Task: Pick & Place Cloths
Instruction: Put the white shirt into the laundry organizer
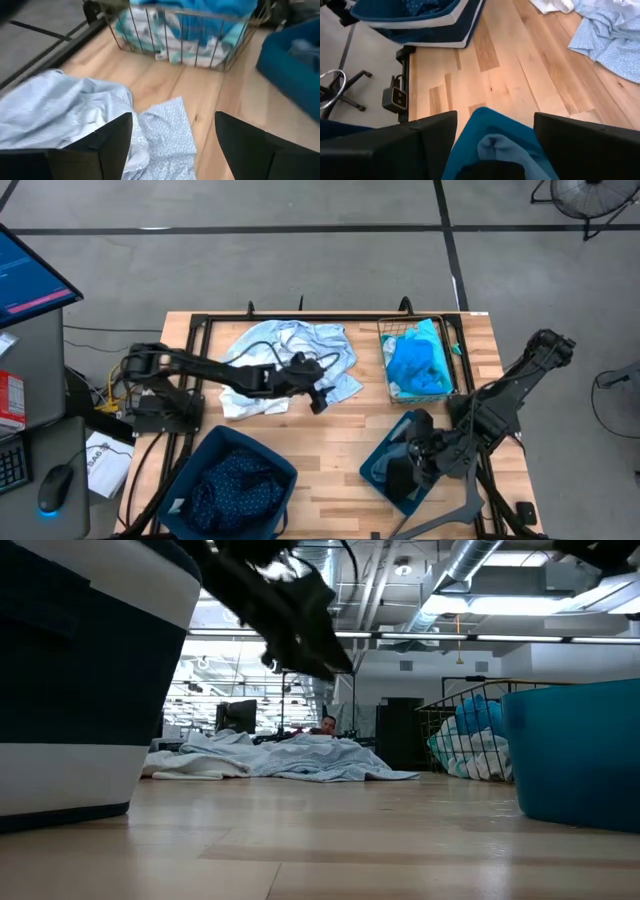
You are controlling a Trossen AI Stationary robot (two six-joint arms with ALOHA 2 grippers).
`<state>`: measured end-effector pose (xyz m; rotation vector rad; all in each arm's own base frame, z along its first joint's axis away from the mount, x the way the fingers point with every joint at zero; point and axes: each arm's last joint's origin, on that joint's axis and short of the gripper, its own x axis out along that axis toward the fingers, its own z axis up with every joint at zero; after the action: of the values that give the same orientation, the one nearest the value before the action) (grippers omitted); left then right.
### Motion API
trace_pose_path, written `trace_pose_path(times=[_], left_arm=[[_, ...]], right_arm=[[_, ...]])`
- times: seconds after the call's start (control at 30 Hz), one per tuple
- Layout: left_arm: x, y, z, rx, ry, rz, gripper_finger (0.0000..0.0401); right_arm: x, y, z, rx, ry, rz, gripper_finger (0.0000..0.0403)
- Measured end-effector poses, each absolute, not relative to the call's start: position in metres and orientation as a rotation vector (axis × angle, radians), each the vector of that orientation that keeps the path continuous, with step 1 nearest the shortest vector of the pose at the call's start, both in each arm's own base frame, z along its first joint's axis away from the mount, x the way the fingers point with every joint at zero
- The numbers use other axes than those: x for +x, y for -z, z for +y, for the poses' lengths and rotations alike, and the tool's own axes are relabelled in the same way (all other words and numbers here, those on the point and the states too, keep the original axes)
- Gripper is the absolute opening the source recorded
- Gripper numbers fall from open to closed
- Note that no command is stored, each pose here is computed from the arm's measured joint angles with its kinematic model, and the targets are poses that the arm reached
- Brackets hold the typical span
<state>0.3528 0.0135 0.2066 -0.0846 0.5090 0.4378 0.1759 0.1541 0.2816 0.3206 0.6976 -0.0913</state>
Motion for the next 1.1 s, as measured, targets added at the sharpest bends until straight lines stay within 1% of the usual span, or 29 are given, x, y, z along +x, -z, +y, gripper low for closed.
trace_pose_path(times=[0.2, 0.33, 0.47, 0.53, 0.57, 0.63, 0.7, 0.8, 0.83, 0.9, 0.97, 1.1], left_arm=[[0.365, -0.151, 0.02, -0.054, -0.471, 0.666, 0.0266], [0.369, -0.121, 0.026, -0.05, -0.494, 0.737, 0.0266], [0.37, -0.103, 0.032, -0.123, -0.539, 0.755, 0.0266], [0.371, -0.1, 0.034, -0.163, -0.543, 0.75, 0.0257], [0.372, -0.098, 0.034, -0.176, -0.535, 0.756, 0.0246], [0.372, -0.096, 0.034, -0.203, -0.538, 0.757, 0.0209], [0.371, -0.095, 0.034, -0.238, -0.538, 0.758, 0.015], [0.37, -0.1, 0.034, -0.299, -0.531, 0.748, 0.0042], [0.369, -0.103, 0.033, -0.324, -0.52, 0.747, 0.0022], [0.367, -0.112, 0.031, -0.364, -0.501, 0.737, 0.0012], [0.366, -0.132, 0.028, -0.379, -0.479, 0.688, 0.0004], [0.357, -0.203, 0.018, -0.37, -0.411, 0.474, 0.0001]], right_arm=[[0.178, -0.283, 0.154, 0.362, 0.101, 0.685, 0.026], [0.179, -0.284, 0.155, 0.38, 0.091, 0.669, 0.026], [0.179, -0.284, 0.155, 0.406, 0.099, 0.667, 0.026], [0.179, -0.284, 0.155, 0.408, 0.098, 0.665, 0.026], [0.179, -0.285, 0.155, 0.409, 0.098, 0.664, 0.026], [0.179, -0.285, 0.155, 0.416, 0.1, 0.664, 0.026], [0.179, -0.285, 0.155, 0.419, 0.101, 0.664, 0.026], [0.179, -0.285, 0.155, 0.419, 0.102, 0.664, 0.026], [0.179, -0.285, 0.155, 0.419, 0.104, 0.663, 0.026], [0.18, -0.285, 0.154, 0.413, 0.117, 0.651, 0.026], [0.18, -0.285, 0.153, 0.39, 0.144, 0.626, 0.026], [0.181, -0.285, 0.149, 0.325, 0.211, 0.576, 0.026]])
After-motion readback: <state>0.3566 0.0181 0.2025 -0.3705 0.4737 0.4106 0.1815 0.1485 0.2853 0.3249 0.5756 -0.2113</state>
